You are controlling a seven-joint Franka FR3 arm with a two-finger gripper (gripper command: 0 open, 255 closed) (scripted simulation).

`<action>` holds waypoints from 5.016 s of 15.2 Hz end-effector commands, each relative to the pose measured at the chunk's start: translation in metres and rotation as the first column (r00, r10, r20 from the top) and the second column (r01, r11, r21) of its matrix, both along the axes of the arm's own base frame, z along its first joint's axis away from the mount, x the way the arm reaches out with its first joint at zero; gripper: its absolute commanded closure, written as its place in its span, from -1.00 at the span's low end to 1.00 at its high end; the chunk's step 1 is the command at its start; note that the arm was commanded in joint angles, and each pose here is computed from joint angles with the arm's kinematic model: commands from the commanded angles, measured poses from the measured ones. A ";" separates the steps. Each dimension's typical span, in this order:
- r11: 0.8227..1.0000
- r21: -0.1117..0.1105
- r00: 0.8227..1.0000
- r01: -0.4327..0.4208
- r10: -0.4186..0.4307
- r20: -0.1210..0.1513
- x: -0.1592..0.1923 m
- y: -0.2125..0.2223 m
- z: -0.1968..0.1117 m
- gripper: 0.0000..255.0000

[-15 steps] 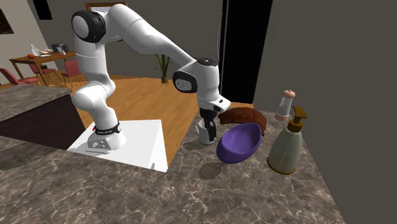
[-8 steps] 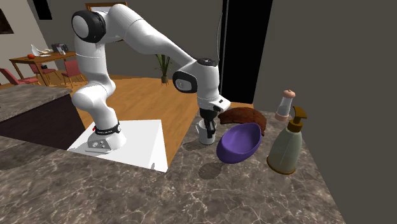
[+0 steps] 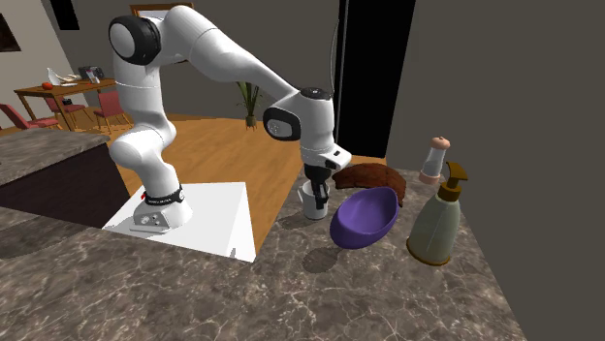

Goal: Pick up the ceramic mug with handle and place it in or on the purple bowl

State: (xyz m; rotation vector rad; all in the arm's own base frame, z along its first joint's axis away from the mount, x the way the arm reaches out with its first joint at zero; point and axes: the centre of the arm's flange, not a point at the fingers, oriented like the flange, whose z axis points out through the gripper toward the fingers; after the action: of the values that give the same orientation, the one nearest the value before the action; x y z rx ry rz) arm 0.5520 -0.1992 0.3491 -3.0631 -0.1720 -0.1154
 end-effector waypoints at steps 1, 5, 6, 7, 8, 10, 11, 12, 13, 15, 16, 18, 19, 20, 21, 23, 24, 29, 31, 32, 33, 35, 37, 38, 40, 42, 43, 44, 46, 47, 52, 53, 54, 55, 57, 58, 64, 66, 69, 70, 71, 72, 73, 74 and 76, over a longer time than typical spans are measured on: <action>1.000 0.000 1.000 0.000 0.000 0.000 0.000 0.000 0.008 1.00; 1.000 0.000 1.000 0.000 0.000 0.000 0.000 0.000 0.029 1.00; 1.000 0.000 1.000 0.000 0.000 0.000 0.000 0.000 0.034 1.00; 1.000 0.000 1.000 0.000 0.000 0.000 0.000 0.000 0.040 1.00; 1.000 0.000 1.000 0.000 0.000 0.000 0.000 0.000 0.045 1.00; 1.000 0.000 1.000 0.000 0.000 0.000 0.000 0.000 0.056 1.00; 1.000 0.000 1.000 0.000 0.000 0.000 0.000 0.000 0.061 1.00; 1.000 0.000 1.000 0.000 0.000 0.000 0.000 0.000 0.066 1.00; 1.000 0.000 1.000 0.000 0.000 0.000 0.000 0.000 0.071 1.00; 1.000 0.000 1.000 0.000 0.000 0.000 0.000 0.000 0.082 1.00; 1.000 0.000 1.000 0.000 0.000 0.000 0.000 0.000 0.087 1.00; 1.000 0.000 1.000 0.000 0.000 0.000 0.000 0.000 0.098 1.00; 1.000 0.000 1.000 0.000 0.000 0.000 0.000 0.000 0.103 1.00; 1.000 0.000 1.000 0.000 0.000 0.000 0.000 0.000 0.108 1.00; 1.000 0.000 1.000 0.000 0.000 0.000 0.000 0.000 0.114 1.00; 1.000 0.000 1.000 0.000 0.000 0.000 0.000 0.000 0.124 1.00; 1.000 0.000 1.000 0.000 0.000 0.000 0.000 0.000 0.129 1.00; 1.000 0.000 1.000 0.000 0.000 0.000 0.000 0.000 0.156 1.00; 1.000 0.000 1.000 0.000 0.000 0.000 0.000 0.000 0.166 1.00; 1.000 0.000 1.000 0.000 0.000 0.000 0.000 0.000 0.169 1.00; 1.000 0.000 1.000 0.000 0.000 0.000 0.011 -0.007 0.171 1.00; 1.000 0.000 1.000 0.000 0.000 0.000 0.033 -0.021 0.175 1.00; 1.000 0.000 1.000 0.000 0.000 0.000 0.055 -0.035 0.178 1.00; 1.000 0.000 1.000 0.000 0.000 0.000 0.066 -0.041 0.180 1.00; 1.000 0.000 1.000 0.000 0.000 0.000 0.088 -0.055 0.184 1.00; 1.000 0.000 1.000 0.000 0.000 0.000 0.110 -0.069 0.188 1.00; 1.000 0.000 1.000 0.000 0.000 0.000 0.122 -0.076 0.190 1.00; 1.000 0.000 1.000 0.000 0.000 0.000 0.128 -0.080 0.191 1.00; 1.000 0.000 1.000 0.000 0.000 0.000 0.128 -0.080 0.181 1.00; 1.000 0.000 1.000 0.000 0.000 0.000 0.128 -0.080 0.175 1.00; 1.000 0.000 1.000 0.000 0.000 0.000 0.128 -0.080 0.149 1.00; 1.000 0.000 1.000 0.000 0.000 0.000 0.128 -0.080 0.144 1.00; 1.000 0.000 1.000 0.000 0.000 0.000 0.128 -0.080 0.138 1.00; 1.000 0.000 1.000 0.000 0.000 0.000 0.128 -0.080 0.133 1.00; 1.000 0.000 1.000 0.000 0.000 0.000 0.128 -0.080 0.123 1.00; 1.000 0.000 1.000 0.000 0.000 0.000 0.128 -0.080 0.117 1.00; 1.000 0.000 1.000 0.000 0.000 0.000 0.128 -0.080 0.099 1.00; 1.000 0.000 1.000 0.000 0.000 0.000 0.128 -0.080 0.099 1.00; 1.000 0.000 1.000 0.000 0.000 0.000 0.128 -0.080 0.099 1.00; 1.000 0.000 1.000 0.000 0.000 0.000 0.128 -0.080 0.099 -1.00; 1.000 0.000 1.000 0.000 0.000 0.000 0.128 -0.080 0.099 -1.00; 1.000 0.000 1.000 0.000 0.000 0.000 0.128 -0.080 0.099 -1.00; 1.000 0.000 1.000 0.000 0.000 0.000 0.128 -0.080 0.099 -1.00; 1.000 0.000 1.000 0.000 0.000 0.000 0.128 -0.080 0.099 -1.00; 1.000 0.000 1.000 0.000 0.000 0.000 0.127 -0.081 0.112 -1.00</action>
State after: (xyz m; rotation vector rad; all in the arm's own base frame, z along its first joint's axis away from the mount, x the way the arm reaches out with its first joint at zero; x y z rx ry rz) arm 0.6798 -0.2794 0.4541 -3.0632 -0.1718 -0.1156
